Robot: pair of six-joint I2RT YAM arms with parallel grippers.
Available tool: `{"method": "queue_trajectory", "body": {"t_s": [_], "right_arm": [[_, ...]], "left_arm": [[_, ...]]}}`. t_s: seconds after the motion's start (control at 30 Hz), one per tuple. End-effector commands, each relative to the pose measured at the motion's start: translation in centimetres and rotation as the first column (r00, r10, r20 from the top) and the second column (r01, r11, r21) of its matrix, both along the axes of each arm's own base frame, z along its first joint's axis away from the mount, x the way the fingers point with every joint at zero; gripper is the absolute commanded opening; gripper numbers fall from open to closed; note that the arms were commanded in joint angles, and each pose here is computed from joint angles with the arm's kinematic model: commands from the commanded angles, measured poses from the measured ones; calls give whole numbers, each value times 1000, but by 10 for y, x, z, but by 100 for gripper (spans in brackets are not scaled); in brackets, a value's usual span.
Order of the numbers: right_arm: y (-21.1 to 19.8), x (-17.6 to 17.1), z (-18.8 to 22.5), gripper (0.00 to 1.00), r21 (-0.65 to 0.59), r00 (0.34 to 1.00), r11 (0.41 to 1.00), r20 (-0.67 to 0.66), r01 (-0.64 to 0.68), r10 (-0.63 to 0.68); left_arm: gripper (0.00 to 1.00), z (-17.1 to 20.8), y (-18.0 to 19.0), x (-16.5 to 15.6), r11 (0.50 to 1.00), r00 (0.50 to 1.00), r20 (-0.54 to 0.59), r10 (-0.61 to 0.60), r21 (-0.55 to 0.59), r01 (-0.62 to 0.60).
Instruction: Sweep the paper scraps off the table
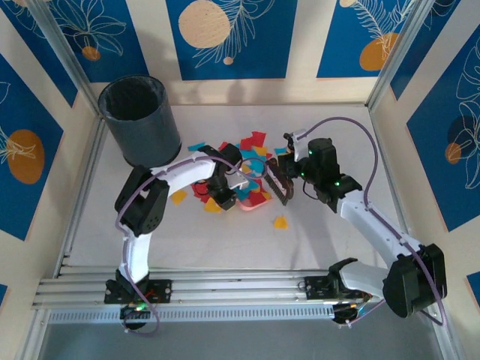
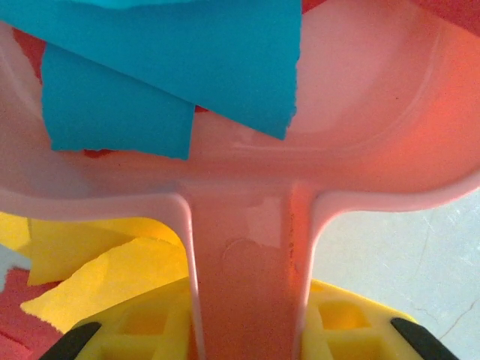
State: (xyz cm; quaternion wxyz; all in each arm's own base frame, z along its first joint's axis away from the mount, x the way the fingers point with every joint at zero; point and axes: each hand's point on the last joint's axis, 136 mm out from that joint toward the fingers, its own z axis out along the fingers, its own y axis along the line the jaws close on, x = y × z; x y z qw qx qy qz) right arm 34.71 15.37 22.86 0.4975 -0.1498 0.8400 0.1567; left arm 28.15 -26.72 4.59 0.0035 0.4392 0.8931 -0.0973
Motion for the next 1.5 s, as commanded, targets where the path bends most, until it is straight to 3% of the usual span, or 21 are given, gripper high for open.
{"method": "queue_trajectory", "body": {"t_s": [0.0,0.17,0.47,0.83,1.33,1.47], "right_arm": [[-20,1,17,0,39,994,994,43,102,-104],[-41,-4,21,0,61,982,981,40,184,-186],[-60,-10,14,0,84,975,971,6,223,-224],[-51,-15,7,0,107,987,981,-19,161,-160],[-41,-14,1,0,119,991,985,-66,126,-118],[-40,-13,0,0,119,991,985,-75,122,-114]], "left_arm": [[0,18,3,-2,999,1000,17,26,-43,-26],[0,40,-2,-2,991,998,47,48,-131,-41],[0,88,-5,3,975,990,117,76,-217,-49],[0,141,5,35,951,961,196,195,-277,-137],[0,220,46,92,849,868,254,427,-442,-289],[0,244,61,104,795,839,233,491,-513,-323]]}}
